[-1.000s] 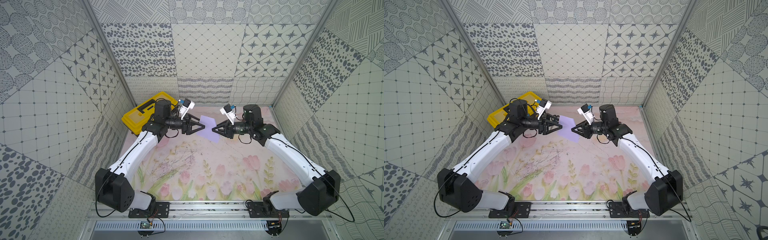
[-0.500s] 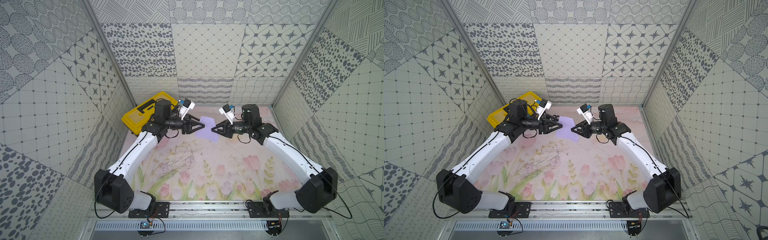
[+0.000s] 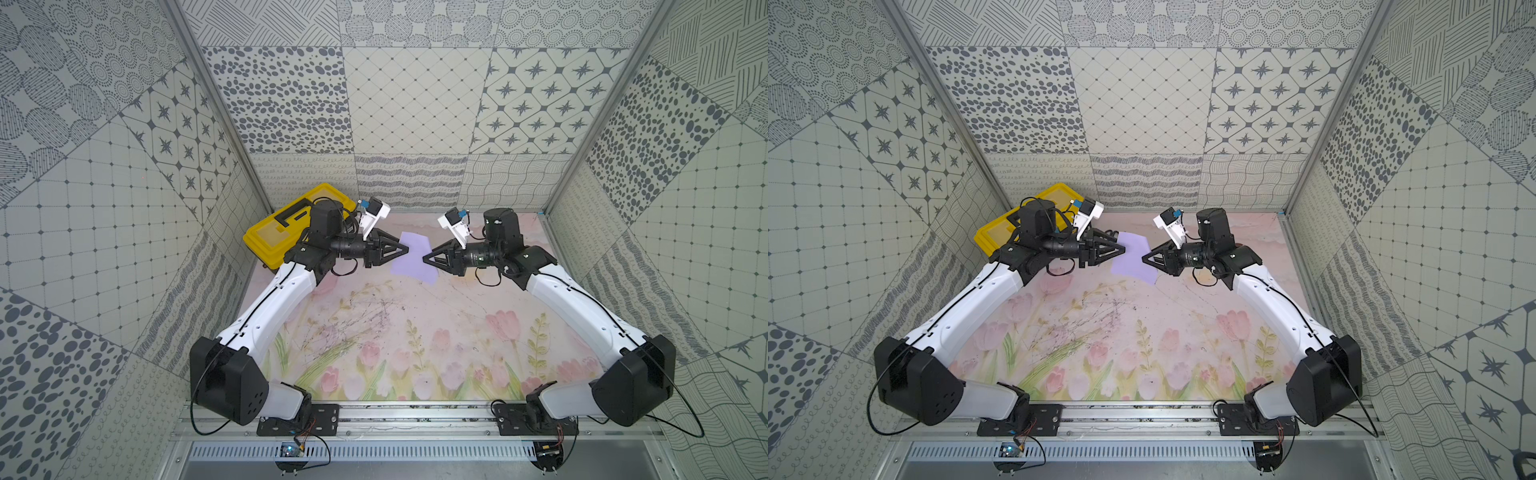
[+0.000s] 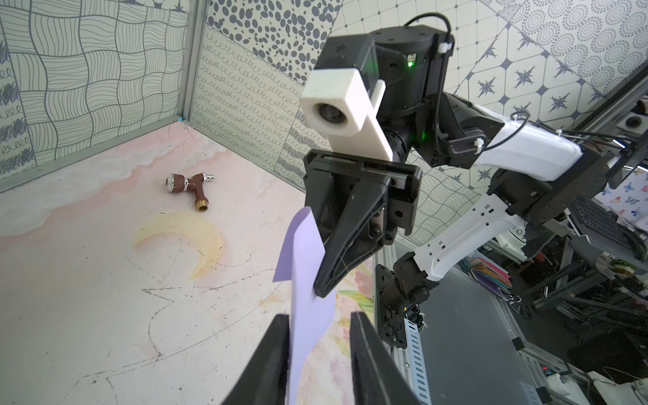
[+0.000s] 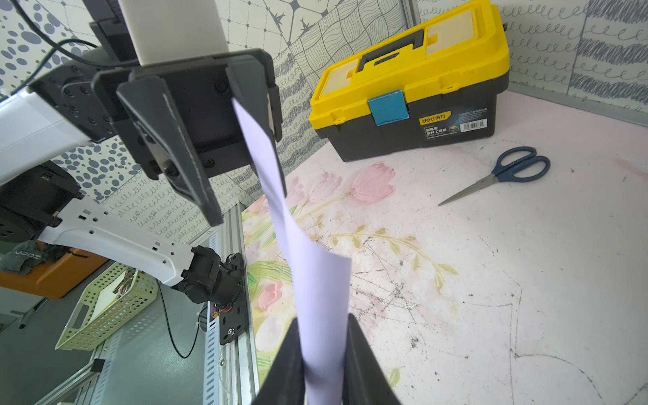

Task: Fold the square paper along the opposite sides
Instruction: Pick up the paper from the center of the board, then fold the paper.

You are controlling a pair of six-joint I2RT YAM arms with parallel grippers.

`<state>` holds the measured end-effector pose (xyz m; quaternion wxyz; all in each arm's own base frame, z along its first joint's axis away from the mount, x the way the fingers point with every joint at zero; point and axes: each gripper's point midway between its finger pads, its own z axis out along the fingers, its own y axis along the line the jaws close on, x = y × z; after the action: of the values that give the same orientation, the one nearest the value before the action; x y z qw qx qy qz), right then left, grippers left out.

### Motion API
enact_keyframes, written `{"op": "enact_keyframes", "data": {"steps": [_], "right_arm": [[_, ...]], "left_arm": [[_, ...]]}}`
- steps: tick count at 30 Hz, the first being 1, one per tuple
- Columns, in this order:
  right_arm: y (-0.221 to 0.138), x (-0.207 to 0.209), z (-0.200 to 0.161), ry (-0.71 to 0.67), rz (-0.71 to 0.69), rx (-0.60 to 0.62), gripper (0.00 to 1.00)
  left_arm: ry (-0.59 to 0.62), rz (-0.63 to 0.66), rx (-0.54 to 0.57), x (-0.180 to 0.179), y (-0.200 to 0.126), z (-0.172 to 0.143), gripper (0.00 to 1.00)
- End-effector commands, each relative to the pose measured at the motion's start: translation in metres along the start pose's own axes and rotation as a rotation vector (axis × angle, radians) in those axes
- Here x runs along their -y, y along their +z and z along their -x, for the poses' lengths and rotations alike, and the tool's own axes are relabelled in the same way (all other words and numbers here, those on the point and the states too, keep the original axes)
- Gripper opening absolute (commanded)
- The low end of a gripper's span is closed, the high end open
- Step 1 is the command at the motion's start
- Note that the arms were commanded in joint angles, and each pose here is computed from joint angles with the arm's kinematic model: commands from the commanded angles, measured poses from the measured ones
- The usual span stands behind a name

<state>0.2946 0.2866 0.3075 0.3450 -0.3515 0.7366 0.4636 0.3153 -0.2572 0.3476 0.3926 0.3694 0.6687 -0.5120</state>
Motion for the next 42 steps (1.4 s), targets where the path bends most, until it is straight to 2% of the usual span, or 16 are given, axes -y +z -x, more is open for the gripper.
{"op": "enact_keyframes", "data": {"steps": [1,7,8,10,14,18,21,24,29,33,37,40,42], "right_arm": [[-0.003,-0.011,0.015,-0.061,0.021,0.033,0.22],[-0.002,-0.012,0.015,-0.062,0.024,0.03,0.22],[-0.002,-0.012,0.015,-0.063,0.024,0.031,0.22],[-0.002,-0.013,0.015,-0.065,0.025,0.031,0.22],[-0.003,-0.013,0.015,-0.065,0.021,0.032,0.26],[-0.008,-0.006,0.019,-0.064,-0.051,0.052,0.65],[-0.027,0.0,0.028,-0.089,-0.17,0.104,0.83],[-0.052,-0.011,0.036,-0.124,-0.189,0.186,0.89],[-0.074,-0.053,0.034,-0.216,-0.014,0.288,0.9],[-0.073,-0.06,0.029,-0.252,0.038,0.287,0.88],[-0.072,-0.064,0.032,-0.288,0.069,0.304,0.83],[-0.081,-0.063,0.038,-0.31,0.004,0.348,0.78],[-0.092,-0.054,0.046,-0.305,-0.109,0.4,0.76]], "left_arm": [[0.027,-0.007,0.0,0.003,0.003,0.002,0.29],[0.024,-0.002,-0.004,0.001,0.004,0.0,0.17],[0.023,0.001,-0.004,0.0,0.004,0.0,0.13],[0.017,0.008,-0.007,-0.003,0.005,-0.001,0.0],[0.016,0.02,-0.012,-0.004,0.006,-0.002,0.0],[0.037,0.044,0.001,0.0,0.002,0.002,0.0],[0.071,0.044,0.023,0.014,-0.005,0.009,0.0],[0.106,0.026,0.055,0.031,-0.012,0.015,0.0],[0.135,-0.082,0.106,0.063,-0.018,0.023,0.0],[0.157,-0.121,0.144,0.081,-0.021,0.029,0.0],[0.194,-0.14,0.175,0.101,-0.022,0.034,0.0],[0.217,-0.107,0.185,0.11,-0.024,0.035,0.0],[0.227,-0.071,0.193,0.112,-0.026,0.035,0.0]]}}
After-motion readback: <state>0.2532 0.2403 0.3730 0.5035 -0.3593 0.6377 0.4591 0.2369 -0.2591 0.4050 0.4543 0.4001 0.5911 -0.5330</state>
